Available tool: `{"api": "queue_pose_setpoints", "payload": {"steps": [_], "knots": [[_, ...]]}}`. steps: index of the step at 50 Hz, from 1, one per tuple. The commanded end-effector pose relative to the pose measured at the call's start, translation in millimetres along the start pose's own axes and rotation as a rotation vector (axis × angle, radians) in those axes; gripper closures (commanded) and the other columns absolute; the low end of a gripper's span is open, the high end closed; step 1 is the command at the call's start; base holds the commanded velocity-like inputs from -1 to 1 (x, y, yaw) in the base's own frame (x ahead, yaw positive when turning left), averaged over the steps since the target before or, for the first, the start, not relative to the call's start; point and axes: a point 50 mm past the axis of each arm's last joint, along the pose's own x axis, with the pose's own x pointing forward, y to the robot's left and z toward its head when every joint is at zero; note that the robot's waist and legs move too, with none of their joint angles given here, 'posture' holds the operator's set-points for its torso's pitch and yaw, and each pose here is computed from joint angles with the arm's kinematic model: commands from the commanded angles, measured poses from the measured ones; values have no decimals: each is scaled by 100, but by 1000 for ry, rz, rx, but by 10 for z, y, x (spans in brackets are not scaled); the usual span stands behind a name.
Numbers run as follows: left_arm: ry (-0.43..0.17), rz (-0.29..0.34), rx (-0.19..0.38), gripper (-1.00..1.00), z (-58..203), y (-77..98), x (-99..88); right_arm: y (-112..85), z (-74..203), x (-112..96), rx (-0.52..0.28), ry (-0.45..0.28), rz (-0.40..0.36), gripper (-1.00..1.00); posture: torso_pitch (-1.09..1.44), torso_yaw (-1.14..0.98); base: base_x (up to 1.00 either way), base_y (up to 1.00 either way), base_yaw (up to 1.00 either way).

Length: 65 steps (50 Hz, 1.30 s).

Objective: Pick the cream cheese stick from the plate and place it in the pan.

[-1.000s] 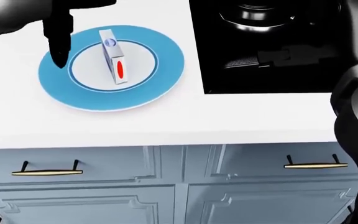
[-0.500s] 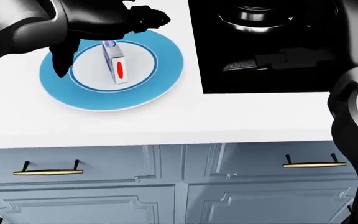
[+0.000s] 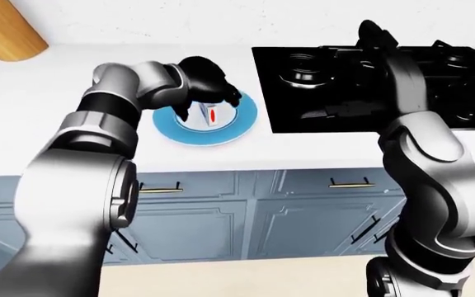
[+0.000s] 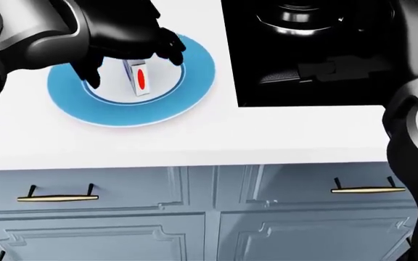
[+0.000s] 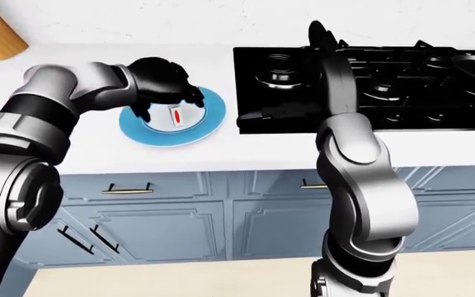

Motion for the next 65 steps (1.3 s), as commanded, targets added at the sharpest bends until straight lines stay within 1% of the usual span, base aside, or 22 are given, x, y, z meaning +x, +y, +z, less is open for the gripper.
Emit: {"api": "queue_pose_setpoints", "payload": {"steps": [1, 4, 5, 6, 7, 11, 16, 20, 27, 32, 34, 36, 42, 46, 47, 49, 51, 53, 56, 58, 61, 65], "knots": [[48, 75, 41, -25, -96, 225, -58, -20, 144, -21, -2, -82, -11, -100, 0, 0, 0, 0, 0], [51, 60, 61, -22, -95, 211, -52, -23, 136, -16, -1, -82, -12, -100, 0, 0, 0, 0, 0], [55, 46, 80, -23, -98, 203, -49, -26, 133, -13, 0, -81, -12, -100, 0, 0, 0, 0, 0], [55, 40, 84, -25, -96, 192, -46, -24, 134, -10, 0, -80, -12, -100, 0, 0, 0, 0, 0], [57, 39, 91, -22, -94, 192, -41, -25, 136, -9, 1, -81, -12, -100, 0, 0, 0, 0, 0], [60, 35, 105, -11, -89, 183, -29, -34, 136, -9, 3, -81, -14, -100, 0, 0, 0, 0, 0], [62, 30, 120, -9, -91, 176, -28, -32, 138, -13, 4, -82, -12, -100, 0, 0, 0, 0, 0], [75, 42, 132, -4, -100, 179, -23, -19, 134, -14, 3, -82, -9, -100, 0, 0, 0, 0, 0], [99, 61, 131, 3, -107, 161, -5, 9, 137, -20, 2, -83, 0, -100, 0, 0, 0, 0, 0], [115, 90, 130, 7, -106, 171, 12, 12, 146, -19, 2, -85, 2, -100, 0, 0, 0, 0, 0], [113, 105, 139, 8, -86, 137, 32, 17, 150, -19, 2, -87, 4, -100, 0, 0, 0, 0, 0], [126, 122, 136, 13, -85, 128, 44, 23, 157, -23, 1, -87, 5, -100, 0, 0, 0, 0, 0], [133, 156, 137, 15, -66, 105, 69, 40, 153, -23, -1, -85, 10, -100, 0, 0, 0, 0, 0], [127, 168, 138, 24, -38, 73, 93, 25, 162, -31, 0, -89, 7, -100, 0, 0, 0, 0, 0], [126, 167, 141, 32, -37, 70, 93, 28, 164, -30, 0, -89, 8, -100, 0, 0, 0, 0, 0], [128, 168, 143, 39, -43, 72, 88, 32, 164, -31, 0, -89, 9, -100, 0, 0, 0, 0, 0], [128, 171, 138, 51, -38, 59, 93, 32, 169, -35, 1, -90, 8, -100, 0, 0, 0, 0, 0], [126, 173, 138, 73, -31, 51, 98, 31, 169, -37, 2, -90, 8, -100, 0, 0, 0, 0, 0], [124, 185, 145, 78, -28, 73, 100, 45, 151, -32, 2, -87, 11, -100, 0, 0, 0, 0, 0], [123, 191, 150, 93, -28, 83, 99, 44, 149, -29, 3, -86, 12, -100, 0, 0, 0, 0, 0], [126, 194, 155, 98, -40, 103, 89, 48, 143, -26, 3, -84, 14, -100, 0, 0, 0, 0, 0], [129, 201, 167, 100, -61, 145, 70, 62, 136, -26, 5, -82, 18, -100, 0, 0, 0, 0, 0]]}}
